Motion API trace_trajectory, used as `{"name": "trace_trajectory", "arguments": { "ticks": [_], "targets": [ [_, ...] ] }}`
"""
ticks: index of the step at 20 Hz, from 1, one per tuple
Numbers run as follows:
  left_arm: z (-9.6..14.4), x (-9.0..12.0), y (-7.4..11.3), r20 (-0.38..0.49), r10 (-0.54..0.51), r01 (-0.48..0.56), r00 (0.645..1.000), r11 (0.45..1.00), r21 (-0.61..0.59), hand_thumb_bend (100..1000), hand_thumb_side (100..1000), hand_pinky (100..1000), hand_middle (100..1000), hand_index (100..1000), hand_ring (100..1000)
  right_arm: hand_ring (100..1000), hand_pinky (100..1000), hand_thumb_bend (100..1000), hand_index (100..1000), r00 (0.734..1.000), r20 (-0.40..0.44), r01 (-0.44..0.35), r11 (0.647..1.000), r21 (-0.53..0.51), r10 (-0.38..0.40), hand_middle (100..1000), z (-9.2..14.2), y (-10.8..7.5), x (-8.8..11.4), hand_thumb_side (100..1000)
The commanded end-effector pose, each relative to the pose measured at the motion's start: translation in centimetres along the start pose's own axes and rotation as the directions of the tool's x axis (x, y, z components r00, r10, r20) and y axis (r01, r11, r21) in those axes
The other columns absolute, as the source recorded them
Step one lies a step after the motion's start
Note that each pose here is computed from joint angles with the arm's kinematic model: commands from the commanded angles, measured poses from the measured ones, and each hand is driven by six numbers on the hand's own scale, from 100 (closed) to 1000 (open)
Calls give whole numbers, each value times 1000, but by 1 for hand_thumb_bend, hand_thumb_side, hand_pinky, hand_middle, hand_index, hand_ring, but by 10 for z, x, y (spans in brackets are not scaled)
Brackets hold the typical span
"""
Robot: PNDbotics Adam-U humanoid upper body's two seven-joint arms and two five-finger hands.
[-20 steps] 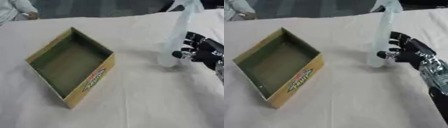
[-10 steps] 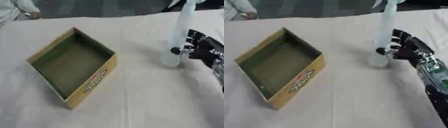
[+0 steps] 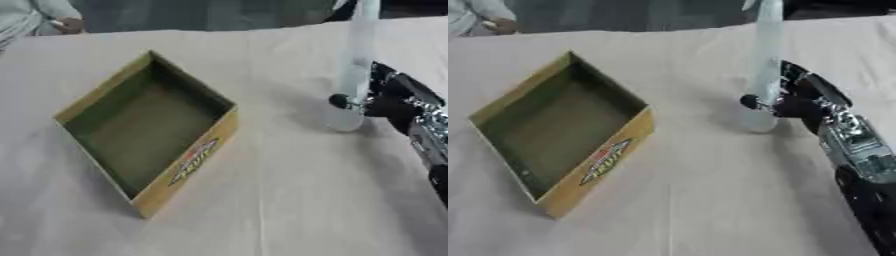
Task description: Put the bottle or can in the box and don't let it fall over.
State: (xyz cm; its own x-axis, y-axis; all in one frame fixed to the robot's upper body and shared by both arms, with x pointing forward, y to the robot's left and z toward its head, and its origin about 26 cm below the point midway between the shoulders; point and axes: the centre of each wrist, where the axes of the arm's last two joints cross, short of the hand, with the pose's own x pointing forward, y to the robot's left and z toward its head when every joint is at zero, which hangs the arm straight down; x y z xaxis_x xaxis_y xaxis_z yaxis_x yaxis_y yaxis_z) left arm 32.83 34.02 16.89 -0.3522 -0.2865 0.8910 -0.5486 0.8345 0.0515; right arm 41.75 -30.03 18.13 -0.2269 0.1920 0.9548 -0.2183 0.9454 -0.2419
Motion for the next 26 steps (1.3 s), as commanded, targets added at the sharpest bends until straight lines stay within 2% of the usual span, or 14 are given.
{"name": "trace_trajectory", "arguments": {
  "ticks": [1,3,4,5,6,9,12,13,15,16,20,26],
  "targets": [
    [-5,11,2,39,7,-7,999,1000,2,100,577,905,537,736,642,815,858,613,857,1000,14,1,1000,-15,0,805,-3,-5,8,100],
    [-5,11,2,40,9,-9,999,1000,2,100,578,906,537,736,642,741,848,495,780,1000,10,19,1000,-12,-19,726,-3,-4,8,100],
    [-5,11,1,40,10,-10,999,1000,1,100,578,906,536,736,642,655,829,245,697,999,6,38,999,-10,-38,633,-3,-3,8,100],
    [-5,11,1,40,11,-11,999,1000,1,100,578,906,535,735,641,591,811,100,637,998,1,66,998,-8,-66,574,-3,-3,7,100],
    [-5,11,1,39,11,-11,999,1000,2,100,578,906,535,736,641,508,774,100,553,996,-1,94,996,-6,-94,501,-3,-3,6,100],
    [-6,11,2,39,9,-10,999,1000,3,100,575,907,534,735,641,355,683,100,399,987,15,159,987,-14,-159,357,-3,-4,6,100],
    [-6,11,3,42,8,-8,999,1000,2,100,574,907,533,735,640,282,687,100,293,981,44,192,981,-26,-191,264,-2,-5,9,100],
    [-6,11,3,42,7,-7,999,1000,2,100,574,907,533,734,640,271,684,100,273,981,55,186,982,-28,-185,247,-2,-5,11,100],
    [-6,11,3,42,6,-6,999,1000,2,100,572,907,532,734,639,248,673,100,240,983,75,173,984,-33,-170,215,-2,-5,14,353],
    [-6,11,3,43,6,-6,999,1000,2,100,572,907,532,734,639,235,671,100,226,983,84,168,985,-36,-165,201,-2,-5,16,441],
    [-6,11,4,45,0,0,999,1000,1,100,572,908,532,733,639,212,662,100,194,978,130,166,985,-35,-160,163,-2,-5,29,429],
    [-7,11,6,51,-11,11,999,1000,2,100,572,908,532,733,639,196,654,100,156,955,248,160,987,32,-163,106,-5,5,70,439]
  ]
}}
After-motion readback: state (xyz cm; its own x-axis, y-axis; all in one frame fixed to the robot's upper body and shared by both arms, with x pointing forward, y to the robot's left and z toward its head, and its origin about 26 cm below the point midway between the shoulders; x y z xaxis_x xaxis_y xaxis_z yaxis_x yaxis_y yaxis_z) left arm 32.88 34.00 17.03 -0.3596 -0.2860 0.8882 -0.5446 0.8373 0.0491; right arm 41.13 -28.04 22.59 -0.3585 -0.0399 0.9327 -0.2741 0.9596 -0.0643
